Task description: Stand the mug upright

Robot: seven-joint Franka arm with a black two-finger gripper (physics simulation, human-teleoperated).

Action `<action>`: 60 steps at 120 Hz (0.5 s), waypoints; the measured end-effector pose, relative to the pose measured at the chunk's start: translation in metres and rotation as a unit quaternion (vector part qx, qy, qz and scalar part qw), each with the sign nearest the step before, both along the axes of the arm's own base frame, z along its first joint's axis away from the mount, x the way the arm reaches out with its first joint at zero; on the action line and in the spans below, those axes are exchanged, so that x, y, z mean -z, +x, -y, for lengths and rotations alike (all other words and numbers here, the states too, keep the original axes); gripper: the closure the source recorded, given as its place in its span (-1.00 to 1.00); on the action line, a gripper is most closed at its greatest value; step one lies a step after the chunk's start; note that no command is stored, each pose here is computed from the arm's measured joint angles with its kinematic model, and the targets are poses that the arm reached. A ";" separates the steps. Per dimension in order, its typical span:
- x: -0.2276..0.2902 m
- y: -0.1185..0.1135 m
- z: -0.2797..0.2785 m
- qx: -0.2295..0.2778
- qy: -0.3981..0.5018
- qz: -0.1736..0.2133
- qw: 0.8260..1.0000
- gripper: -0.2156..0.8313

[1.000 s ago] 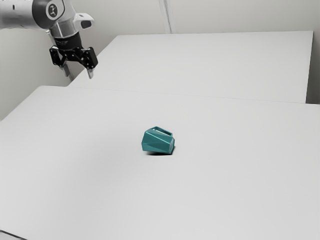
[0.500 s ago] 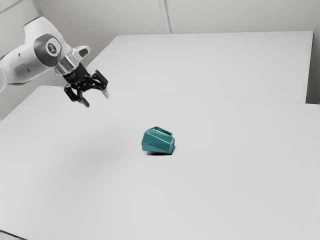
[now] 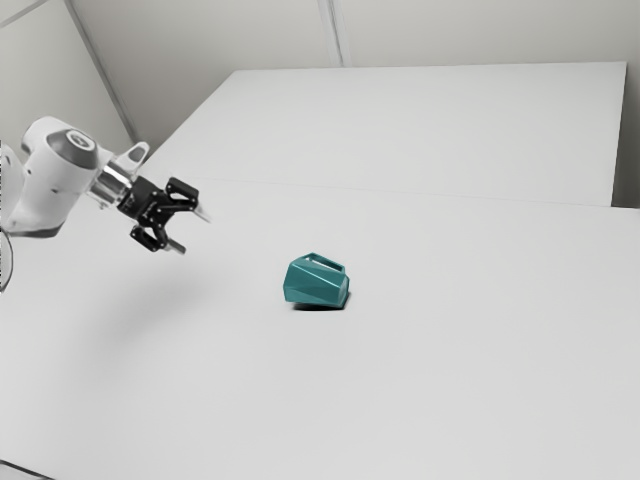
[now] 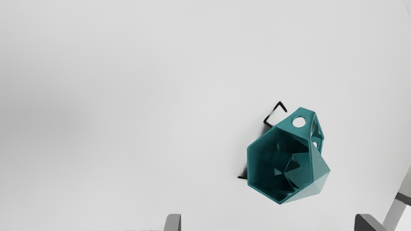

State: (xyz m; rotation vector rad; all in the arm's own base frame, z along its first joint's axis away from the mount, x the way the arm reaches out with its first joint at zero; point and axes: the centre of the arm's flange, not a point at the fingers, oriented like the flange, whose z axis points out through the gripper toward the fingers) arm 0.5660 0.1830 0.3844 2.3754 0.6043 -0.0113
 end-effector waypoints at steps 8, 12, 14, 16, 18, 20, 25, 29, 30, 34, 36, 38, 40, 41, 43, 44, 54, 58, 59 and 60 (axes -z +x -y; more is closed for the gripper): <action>0.004 -0.001 0.006 0.020 -0.021 0.002 1.000 -0.55; 0.006 -0.002 0.008 0.031 -0.030 0.004 0.999 -0.55; 0.006 -0.003 0.010 0.036 -0.034 0.004 0.999 -0.55; 0.007 -0.003 0.011 0.041 -0.038 0.005 0.998 -0.55; 0.009 -0.003 0.013 0.045 -0.043 0.006 0.998 -0.55; 0.011 -0.003 0.014 0.049 -0.048 0.006 0.998 -0.55; 0.018 -0.002 0.018 0.055 -0.061 0.007 0.997 -0.55; 0.024 0.000 0.023 0.061 -0.072 0.009 0.996 -0.55; 0.025 0.000 0.024 0.062 -0.074 0.009 0.995 -0.55; 0.030 0.001 0.028 0.067 -0.082 0.010 0.994 -0.55; 0.033 0.002 0.029 0.069 -0.085 0.010 0.994 -0.55; 0.036 0.002 0.030 0.071 -0.089 0.010 0.993 -0.55; 0.039 0.002 0.031 0.073 -0.092 0.010 0.993 -0.55; 0.040 0.003 0.032 0.074 -0.093 0.010 0.993 -0.55; 0.043 0.004 0.035 0.076 -0.096 0.010 0.992 -0.55; 0.045 0.004 0.036 0.077 -0.098 0.011 0.992 -0.55; 0.056 0.008 0.046 0.086 -0.112 0.014 0.990 -0.55; 0.059 0.010 0.051 0.089 -0.118 0.018 0.989 -0.55; 0.060 0.010 0.052 0.090 -0.119 0.019 0.989 -0.55; 0.060 0.010 0.053 0.091 -0.120 0.020 0.988 -0.55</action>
